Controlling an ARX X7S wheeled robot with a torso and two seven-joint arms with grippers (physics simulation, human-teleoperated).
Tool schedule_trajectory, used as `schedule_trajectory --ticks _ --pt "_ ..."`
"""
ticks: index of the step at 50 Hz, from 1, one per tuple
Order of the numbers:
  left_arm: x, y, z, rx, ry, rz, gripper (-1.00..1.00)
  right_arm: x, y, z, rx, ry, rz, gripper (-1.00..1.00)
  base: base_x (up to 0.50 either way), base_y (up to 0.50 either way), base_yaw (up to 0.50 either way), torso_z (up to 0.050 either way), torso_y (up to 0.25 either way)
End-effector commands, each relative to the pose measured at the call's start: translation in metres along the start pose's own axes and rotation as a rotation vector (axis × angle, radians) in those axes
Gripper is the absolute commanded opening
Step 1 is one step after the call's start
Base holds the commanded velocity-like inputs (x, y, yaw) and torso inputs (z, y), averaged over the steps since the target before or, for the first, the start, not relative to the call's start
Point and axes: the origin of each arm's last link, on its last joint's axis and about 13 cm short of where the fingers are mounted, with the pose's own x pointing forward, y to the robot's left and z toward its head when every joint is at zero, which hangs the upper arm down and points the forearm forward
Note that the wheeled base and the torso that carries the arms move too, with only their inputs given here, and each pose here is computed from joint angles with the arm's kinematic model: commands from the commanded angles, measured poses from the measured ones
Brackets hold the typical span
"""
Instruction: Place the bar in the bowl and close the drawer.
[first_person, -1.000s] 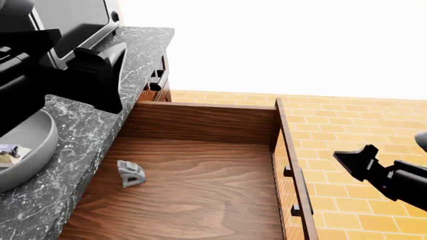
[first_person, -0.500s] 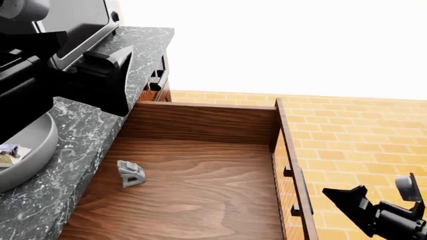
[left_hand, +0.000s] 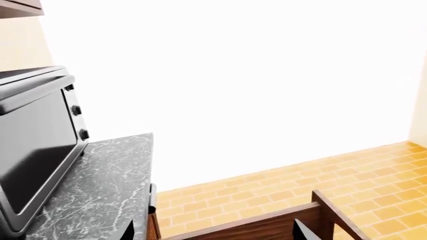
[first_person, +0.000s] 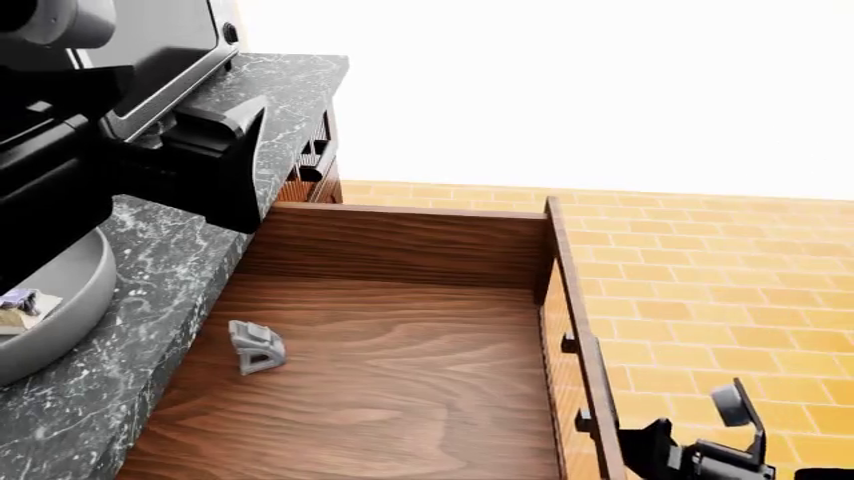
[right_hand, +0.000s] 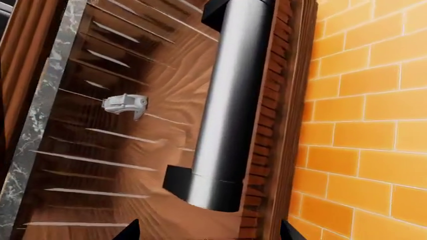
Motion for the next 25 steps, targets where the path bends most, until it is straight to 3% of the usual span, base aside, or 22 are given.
schedule_trajectory --ticks 1,12,25 --pt "0.001 0.0 -0.001 0.003 0.004 0.013 1.0 0.035 -0.005 -0.005 -0.037 0.092 0.063 1.0 0.0 0.0 0.0 0.0 0.0" --pt "0.001 0.0 -0.002 0.008 0.002 0.018 1.0 0.063 0.004 -0.001 -0.097 0.153 0.141 1.0 0.0 0.0 0.0 0.0 0.0" --pt "0.002 0.0 -0.001 0.01 0.003 0.021 1.0 0.101 0.033 0.002 -0.132 0.196 0.264 1.0 0.0 0.0 0.0 0.0 0.0"
